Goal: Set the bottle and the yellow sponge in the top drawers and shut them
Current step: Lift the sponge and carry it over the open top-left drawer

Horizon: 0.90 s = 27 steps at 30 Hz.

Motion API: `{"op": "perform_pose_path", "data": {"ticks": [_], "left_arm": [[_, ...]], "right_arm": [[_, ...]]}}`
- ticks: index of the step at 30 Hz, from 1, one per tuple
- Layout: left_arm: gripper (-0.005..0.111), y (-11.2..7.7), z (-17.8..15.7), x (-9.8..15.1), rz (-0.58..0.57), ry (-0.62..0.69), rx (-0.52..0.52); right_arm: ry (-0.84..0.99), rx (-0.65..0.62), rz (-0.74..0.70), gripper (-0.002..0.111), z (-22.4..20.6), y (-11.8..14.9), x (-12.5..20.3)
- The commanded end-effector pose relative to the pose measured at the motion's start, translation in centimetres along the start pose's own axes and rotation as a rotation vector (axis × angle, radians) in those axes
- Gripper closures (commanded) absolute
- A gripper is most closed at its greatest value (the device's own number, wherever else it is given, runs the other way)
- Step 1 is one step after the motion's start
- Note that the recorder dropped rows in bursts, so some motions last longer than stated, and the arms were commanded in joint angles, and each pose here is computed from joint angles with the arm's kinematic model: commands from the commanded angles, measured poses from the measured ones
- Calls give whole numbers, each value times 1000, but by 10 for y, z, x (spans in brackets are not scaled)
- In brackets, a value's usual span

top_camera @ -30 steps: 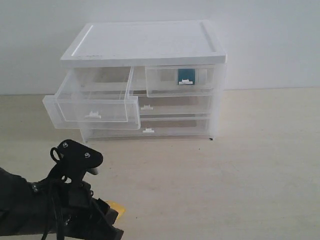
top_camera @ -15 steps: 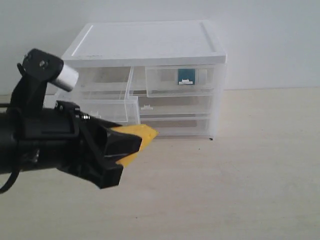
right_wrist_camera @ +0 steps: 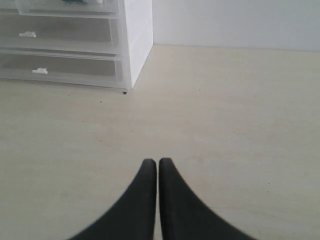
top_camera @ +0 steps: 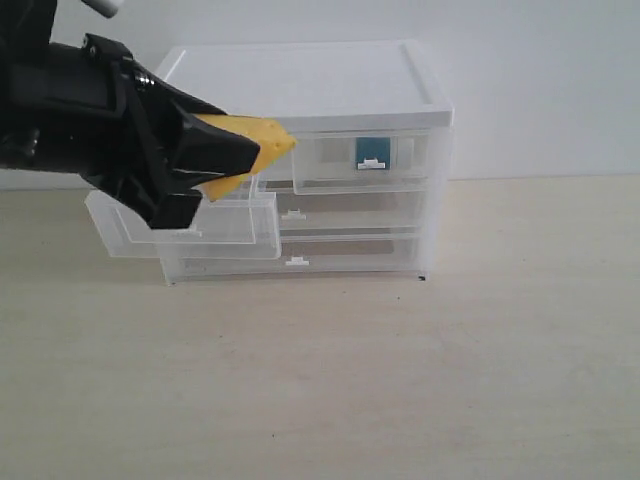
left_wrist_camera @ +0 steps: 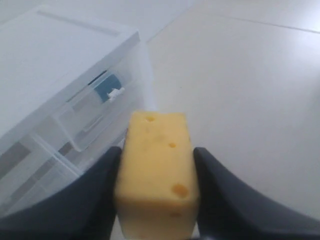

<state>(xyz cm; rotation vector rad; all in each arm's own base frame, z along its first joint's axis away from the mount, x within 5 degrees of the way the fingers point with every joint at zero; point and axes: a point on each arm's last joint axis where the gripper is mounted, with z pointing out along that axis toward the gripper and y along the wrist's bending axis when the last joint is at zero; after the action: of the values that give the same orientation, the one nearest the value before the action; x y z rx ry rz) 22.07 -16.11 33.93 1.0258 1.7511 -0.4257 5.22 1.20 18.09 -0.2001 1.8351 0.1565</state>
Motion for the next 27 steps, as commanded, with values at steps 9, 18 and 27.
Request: {"op": "perform_pose_path", "data": {"ticks": [9,18,27], "left_arm": [[103,66,15,3,279,282,7],[103,104,41,11,342,350,73],[103,118,68,33,272,373,179]], "right_arm": [[-12,5,-8,108,0,0,-1],[-12,5,-8,108,0,0,-1],[-12,5,-8,108,0,0,-1]]}}
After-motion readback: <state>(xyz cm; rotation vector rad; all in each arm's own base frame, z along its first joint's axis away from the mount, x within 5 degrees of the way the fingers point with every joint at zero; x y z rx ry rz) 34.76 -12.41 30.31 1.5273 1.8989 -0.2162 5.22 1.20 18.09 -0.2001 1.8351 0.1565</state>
